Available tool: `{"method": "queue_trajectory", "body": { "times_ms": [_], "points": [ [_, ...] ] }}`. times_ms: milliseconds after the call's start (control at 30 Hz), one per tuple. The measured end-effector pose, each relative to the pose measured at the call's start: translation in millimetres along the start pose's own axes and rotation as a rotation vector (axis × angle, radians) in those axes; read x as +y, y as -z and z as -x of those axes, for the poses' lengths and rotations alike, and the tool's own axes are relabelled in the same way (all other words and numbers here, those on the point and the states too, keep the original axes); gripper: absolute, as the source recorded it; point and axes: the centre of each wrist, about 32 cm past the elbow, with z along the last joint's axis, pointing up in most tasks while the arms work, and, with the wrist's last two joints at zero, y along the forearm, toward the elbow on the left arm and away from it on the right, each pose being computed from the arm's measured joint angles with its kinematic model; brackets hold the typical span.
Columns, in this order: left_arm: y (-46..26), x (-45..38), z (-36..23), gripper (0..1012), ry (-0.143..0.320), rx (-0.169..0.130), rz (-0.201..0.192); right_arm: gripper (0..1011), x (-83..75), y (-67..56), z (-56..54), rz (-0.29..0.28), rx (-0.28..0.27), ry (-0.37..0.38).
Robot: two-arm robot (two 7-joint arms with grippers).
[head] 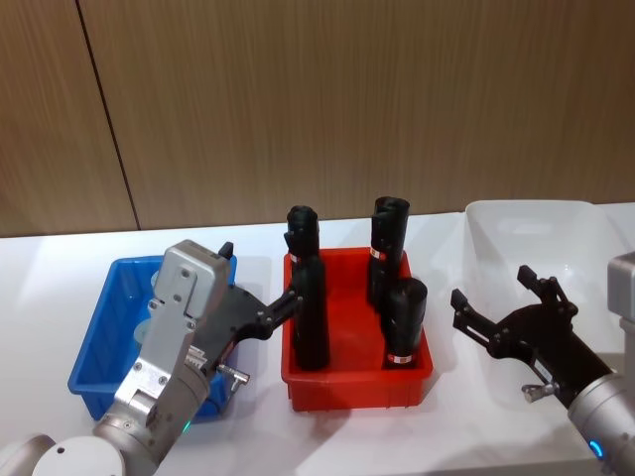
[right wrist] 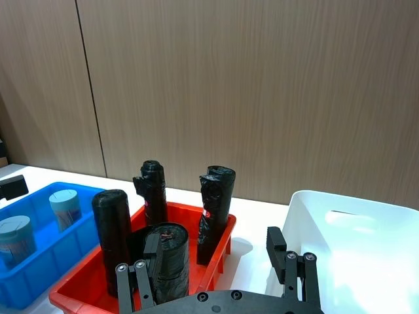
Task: Pick the cotton swabs from the blue box and place them into the white box.
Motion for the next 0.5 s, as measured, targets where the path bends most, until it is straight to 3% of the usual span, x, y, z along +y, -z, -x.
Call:
{"method": "queue_trajectory", "body": {
  "times_ms": [500],
  "points": [
    [0.0, 0.0, 0.0, 1004, 0.0, 0.0, 0.0, 1002, 0.0, 0.0, 0.0, 0.0, 0.0, 0.0]
  ]
}}
